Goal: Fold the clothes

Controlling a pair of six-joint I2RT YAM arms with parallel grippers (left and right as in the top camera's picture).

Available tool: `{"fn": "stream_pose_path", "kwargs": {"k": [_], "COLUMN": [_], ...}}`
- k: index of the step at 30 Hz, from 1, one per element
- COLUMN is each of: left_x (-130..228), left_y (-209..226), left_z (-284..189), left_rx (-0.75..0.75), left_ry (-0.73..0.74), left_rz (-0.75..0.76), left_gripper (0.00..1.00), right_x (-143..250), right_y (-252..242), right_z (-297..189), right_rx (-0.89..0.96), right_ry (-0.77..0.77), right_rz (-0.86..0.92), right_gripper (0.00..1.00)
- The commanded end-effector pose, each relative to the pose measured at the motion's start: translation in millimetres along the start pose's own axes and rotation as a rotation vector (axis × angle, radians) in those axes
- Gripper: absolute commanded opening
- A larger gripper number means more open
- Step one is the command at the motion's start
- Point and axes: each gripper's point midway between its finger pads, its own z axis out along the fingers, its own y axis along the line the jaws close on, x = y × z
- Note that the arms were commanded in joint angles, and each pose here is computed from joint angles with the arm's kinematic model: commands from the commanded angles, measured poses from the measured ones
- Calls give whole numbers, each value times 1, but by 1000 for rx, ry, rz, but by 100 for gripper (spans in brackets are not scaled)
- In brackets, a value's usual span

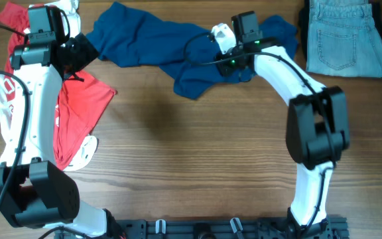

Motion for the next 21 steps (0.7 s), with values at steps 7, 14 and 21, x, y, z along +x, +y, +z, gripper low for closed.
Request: {"fn": "stream_pose_path", "kwargs": {"k": [7,14,21], "left_x": [8,13,14], "left_y": [-2,1,1], "left_z": [-1,-1,-1], "left_rx": [1,-12,-14], "left_ry": [30,50,54], "left_rz": [17,24,50], "left_gripper": [100,100,100], "right_x": [32,108,155], "right_y": [38,36,20], "right_z": [-113,-122,-126], "right_rx": [-31,107,190], "right_ry": [173,466,592], "right_rz": [426,584,681], "right_gripper": [4,4,4]}}
